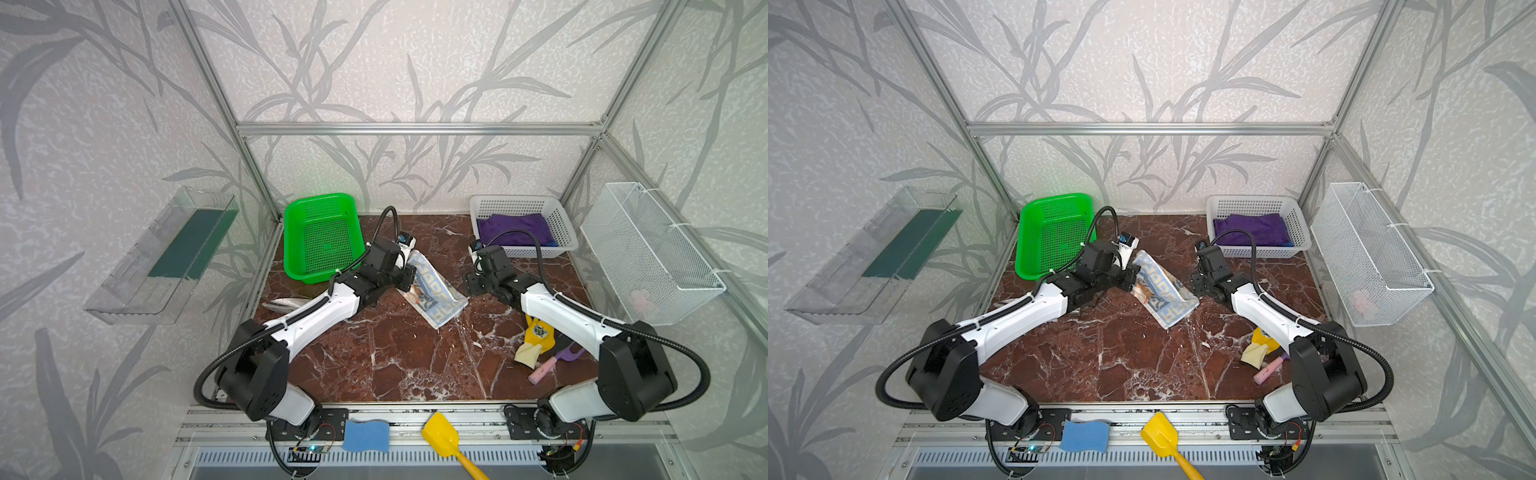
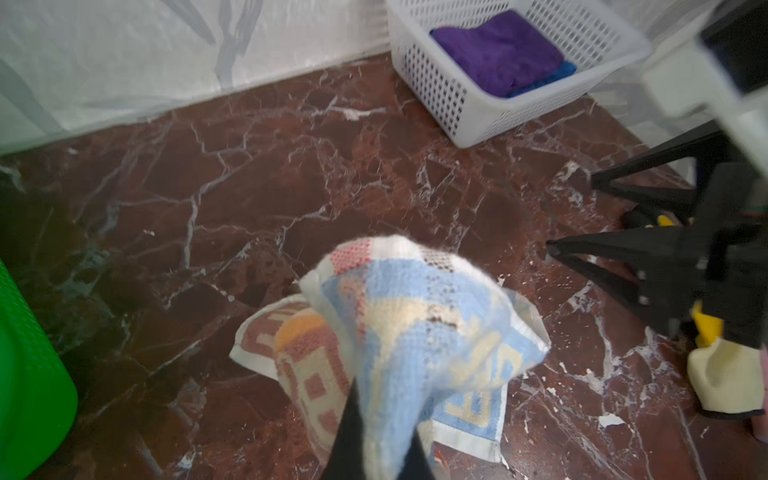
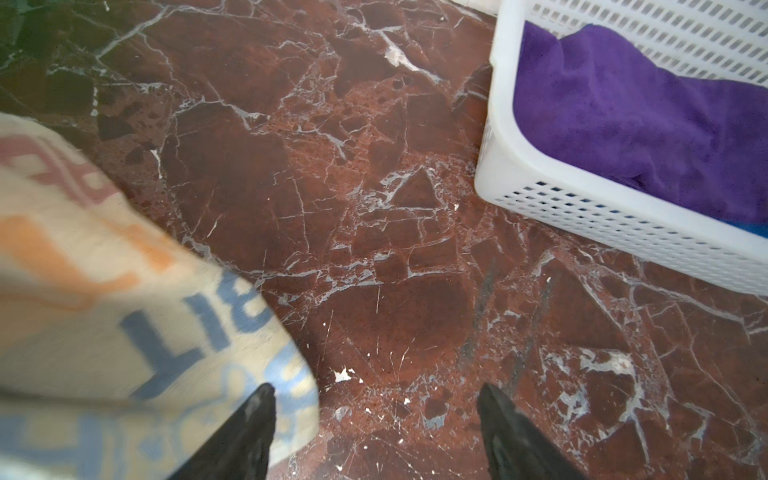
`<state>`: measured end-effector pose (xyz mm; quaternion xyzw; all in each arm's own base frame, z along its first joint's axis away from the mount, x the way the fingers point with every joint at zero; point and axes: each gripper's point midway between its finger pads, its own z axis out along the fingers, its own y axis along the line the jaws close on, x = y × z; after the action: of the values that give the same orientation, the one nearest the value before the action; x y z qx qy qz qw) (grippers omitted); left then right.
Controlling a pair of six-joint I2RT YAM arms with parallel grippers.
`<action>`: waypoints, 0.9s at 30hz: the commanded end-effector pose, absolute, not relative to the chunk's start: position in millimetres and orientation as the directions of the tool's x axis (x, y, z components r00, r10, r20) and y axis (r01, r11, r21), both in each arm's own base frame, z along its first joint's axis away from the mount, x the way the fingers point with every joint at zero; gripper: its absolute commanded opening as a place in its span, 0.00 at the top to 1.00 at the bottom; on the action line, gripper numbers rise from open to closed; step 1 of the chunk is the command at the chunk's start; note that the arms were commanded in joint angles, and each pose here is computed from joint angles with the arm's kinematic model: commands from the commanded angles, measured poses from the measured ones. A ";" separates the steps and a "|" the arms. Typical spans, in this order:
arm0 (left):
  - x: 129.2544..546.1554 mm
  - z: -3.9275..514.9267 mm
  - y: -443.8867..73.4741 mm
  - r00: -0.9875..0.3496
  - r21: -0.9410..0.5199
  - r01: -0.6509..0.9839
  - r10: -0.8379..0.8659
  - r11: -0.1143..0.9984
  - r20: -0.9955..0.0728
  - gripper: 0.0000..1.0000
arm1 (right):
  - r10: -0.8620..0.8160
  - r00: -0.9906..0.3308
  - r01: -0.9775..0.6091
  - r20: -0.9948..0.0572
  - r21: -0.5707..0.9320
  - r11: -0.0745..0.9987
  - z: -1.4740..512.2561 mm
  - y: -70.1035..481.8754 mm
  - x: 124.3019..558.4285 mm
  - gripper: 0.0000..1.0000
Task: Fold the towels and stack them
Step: 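Lay the patterned towel on the table with the left gripper while the right gripper approaches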
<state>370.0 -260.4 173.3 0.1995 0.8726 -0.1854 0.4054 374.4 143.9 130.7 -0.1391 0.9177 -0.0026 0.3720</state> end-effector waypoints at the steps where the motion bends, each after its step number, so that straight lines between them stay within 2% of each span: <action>1: 374.8 157.7 -258.1 -0.632 -0.171 0.455 0.182 0.874 -0.753 1.00 | -0.291 -0.674 -0.313 -0.679 -0.094 0.945 130.0 151.6 368.4 0.24; 9: 371.8 125.0 -245.3 -0.664 -0.082 0.456 0.277 0.886 -0.694 0.94 | -0.321 -0.677 -0.391 -0.662 -0.046 0.919 118.9 168.4 365.9 0.24; 15: 347.8 102.9 -253.7 -0.660 -0.081 0.573 0.400 0.816 -0.636 0.87 | -0.310 -0.661 -0.408 -0.684 -0.020 0.913 130.6 177.2 371.7 0.24; 18: 338.6 91.5 -256.6 -0.651 -0.063 0.610 0.455 0.790 -0.608 0.76 | -0.308 -0.663 -0.398 -0.683 -0.027 0.917 135.6 175.6 374.0 0.24; 22: 331.5 80.9 -258.0 -0.647 -0.049 0.630 0.490 0.775 -0.584 0.51 | -0.308 -0.661 -0.392 -0.684 -0.035 0.919 138.7 174.8 375.9 0.24; 27: 324.5 82.1 -254.1 -0.658 -0.055 0.628 0.492 0.776 -0.570 0.36 | -0.348 -0.636 -0.425 -0.689 -0.064 0.903 143.1 178.7 381.8 0.24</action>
<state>333.8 -256.8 85.1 0.2964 0.9024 -0.1275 0.2855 375.2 172.3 133.1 -0.1936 0.9105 0.0540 0.3614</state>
